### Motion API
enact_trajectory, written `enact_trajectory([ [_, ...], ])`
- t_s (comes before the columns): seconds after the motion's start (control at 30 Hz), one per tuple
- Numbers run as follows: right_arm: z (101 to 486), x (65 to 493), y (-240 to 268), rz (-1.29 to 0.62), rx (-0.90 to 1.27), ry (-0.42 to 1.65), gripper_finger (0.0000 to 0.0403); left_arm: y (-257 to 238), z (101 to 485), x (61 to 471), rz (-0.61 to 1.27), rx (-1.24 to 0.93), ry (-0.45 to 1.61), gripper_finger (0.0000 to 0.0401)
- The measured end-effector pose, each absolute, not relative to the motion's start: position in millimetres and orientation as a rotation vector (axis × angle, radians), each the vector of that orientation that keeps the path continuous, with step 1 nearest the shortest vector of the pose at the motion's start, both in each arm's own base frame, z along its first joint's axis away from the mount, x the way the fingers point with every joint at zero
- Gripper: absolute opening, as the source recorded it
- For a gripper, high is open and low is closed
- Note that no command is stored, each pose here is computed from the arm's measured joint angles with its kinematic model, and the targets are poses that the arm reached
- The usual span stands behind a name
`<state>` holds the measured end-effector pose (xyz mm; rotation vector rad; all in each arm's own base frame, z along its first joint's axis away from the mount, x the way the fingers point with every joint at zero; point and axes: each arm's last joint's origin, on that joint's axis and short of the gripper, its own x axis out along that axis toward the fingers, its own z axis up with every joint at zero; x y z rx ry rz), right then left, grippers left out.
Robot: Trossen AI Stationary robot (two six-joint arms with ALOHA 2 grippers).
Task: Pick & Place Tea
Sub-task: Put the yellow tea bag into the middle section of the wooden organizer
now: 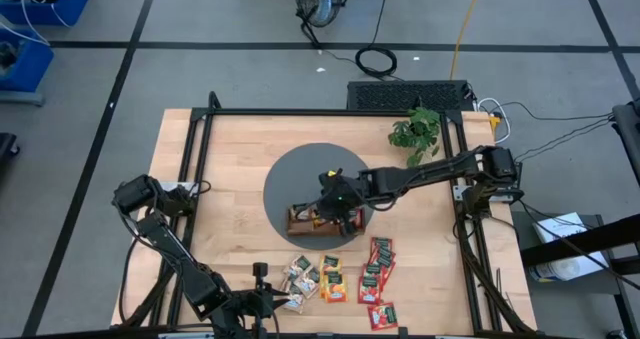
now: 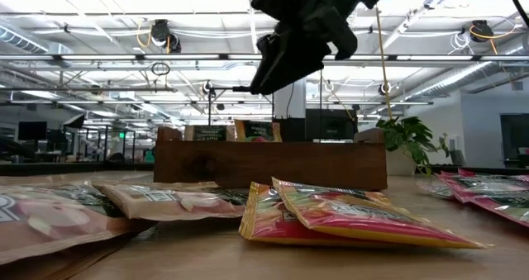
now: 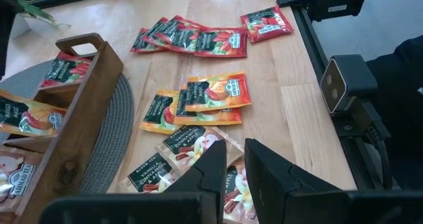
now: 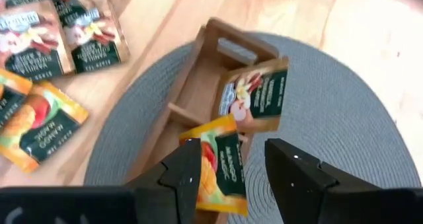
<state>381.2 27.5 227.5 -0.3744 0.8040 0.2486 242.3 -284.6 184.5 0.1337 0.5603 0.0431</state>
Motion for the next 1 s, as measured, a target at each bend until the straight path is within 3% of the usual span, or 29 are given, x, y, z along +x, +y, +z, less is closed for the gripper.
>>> enact_trajectory([
  [0.43,193,391,15,0.27,-0.277,0.888,0.0155,-284,184,243,0.047,0.136,0.563,0.0063],
  [1.0,184,391,-2,0.267,-0.228,0.931,0.0155,-281,178,240,0.055,0.137,0.574,0.0063],
])
